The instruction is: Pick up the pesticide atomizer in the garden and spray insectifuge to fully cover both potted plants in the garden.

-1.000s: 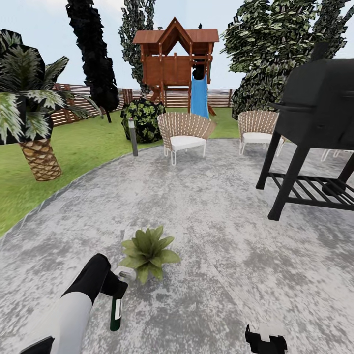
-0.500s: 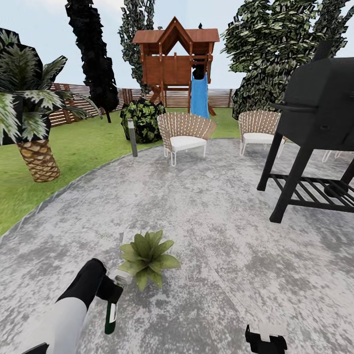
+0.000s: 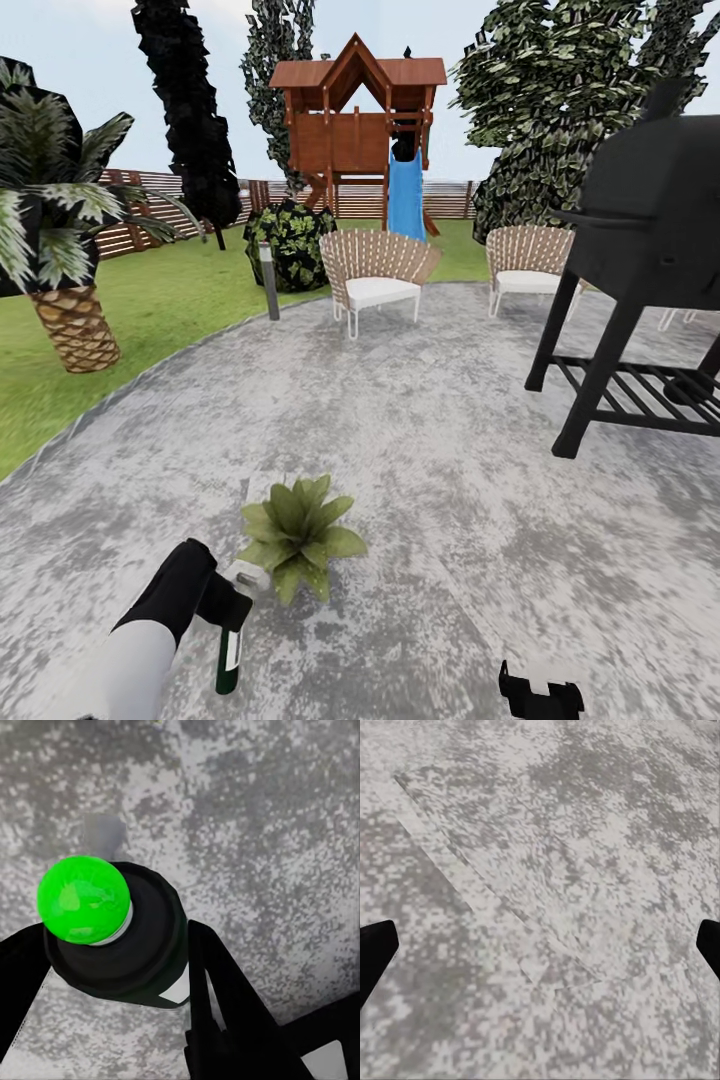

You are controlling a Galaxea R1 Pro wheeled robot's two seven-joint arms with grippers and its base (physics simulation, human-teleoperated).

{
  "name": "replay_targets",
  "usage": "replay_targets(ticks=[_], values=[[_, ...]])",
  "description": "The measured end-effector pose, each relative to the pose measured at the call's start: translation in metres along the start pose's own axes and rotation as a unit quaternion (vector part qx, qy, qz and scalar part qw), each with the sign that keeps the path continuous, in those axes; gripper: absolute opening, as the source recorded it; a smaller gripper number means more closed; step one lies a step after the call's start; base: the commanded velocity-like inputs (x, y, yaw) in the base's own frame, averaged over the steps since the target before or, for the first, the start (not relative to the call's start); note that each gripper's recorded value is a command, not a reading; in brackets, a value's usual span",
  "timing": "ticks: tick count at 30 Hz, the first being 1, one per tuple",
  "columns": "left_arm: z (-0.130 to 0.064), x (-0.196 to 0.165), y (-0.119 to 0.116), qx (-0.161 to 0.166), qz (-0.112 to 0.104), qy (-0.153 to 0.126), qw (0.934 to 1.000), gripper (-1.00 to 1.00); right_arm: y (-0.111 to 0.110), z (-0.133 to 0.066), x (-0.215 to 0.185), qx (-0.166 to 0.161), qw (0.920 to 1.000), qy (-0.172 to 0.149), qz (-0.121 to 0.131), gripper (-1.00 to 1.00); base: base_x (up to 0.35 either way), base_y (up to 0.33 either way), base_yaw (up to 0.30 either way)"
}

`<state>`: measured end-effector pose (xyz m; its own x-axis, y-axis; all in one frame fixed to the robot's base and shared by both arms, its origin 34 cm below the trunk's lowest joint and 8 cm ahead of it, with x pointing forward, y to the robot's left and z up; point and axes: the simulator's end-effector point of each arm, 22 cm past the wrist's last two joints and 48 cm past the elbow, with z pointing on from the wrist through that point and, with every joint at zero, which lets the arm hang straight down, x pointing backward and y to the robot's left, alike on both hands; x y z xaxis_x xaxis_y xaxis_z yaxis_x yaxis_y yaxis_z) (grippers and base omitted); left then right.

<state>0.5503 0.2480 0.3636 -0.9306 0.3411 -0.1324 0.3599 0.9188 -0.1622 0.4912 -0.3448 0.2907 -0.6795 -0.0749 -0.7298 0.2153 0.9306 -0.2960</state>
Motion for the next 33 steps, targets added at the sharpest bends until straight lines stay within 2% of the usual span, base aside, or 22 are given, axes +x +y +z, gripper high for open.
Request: replay_targets(ticks=[8,15,18,21,24,27,31,33], values=[[-0.009,0.011,0.034,-0.026,-0.011,0.0,0.9996,-1.0,0.0,0.0,0.0,0.0,1.0,0.0,0.0,1.0,0.02,0.0,0.0],[0.006,0.027,0.016,-0.01,-0.005,0.017,0.9998,-1.0,0.0,0.0,0.0,0.0,1.0,0.0,0.0,1.0,0.0,0.0,0.0],[0.005,0.028,0.019,-0.014,-0.006,0.016,0.9998,-1.0,0.0,0.0,0.0,0.0,1.0,0.0,0.0,1.0,0.0,0.0,0.0],[0.0,0.029,0.031,-0.021,-0.013,0.013,0.9996,-1.0,0.0,0.0,0.0,0.0,1.0,0.0,0.0,1.0,0.0,0.0,0.0],[-0.012,0.029,0.055,-0.042,-0.02,0.005,0.9989,-1.0,0.0,0.0,0.0,0.0,1.0,0.0,0.0,1.0,0.0,0.0,0.0],[-0.018,0.027,0.064,-0.05,-0.024,-0.001,0.9985,-1.0,0.0,0.0,0.0,0.0,1.0,0.0,0.0,1.0,0.0,0.0,0.0],[-0.013,0.027,0.054,-0.043,-0.019,0.001,0.9989,-1.0,0.0,0.0,0.0,0.0,1.0,0.001,0.0,1.0,0.0,0.0,0.0],[0.002,0.032,0.027,-0.022,-0.013,0.009,0.9996,-1.0,0.0,0.0,0.001,0.0,1.0,0.001,0.0,1.0,0.0,0.0,0.0]])
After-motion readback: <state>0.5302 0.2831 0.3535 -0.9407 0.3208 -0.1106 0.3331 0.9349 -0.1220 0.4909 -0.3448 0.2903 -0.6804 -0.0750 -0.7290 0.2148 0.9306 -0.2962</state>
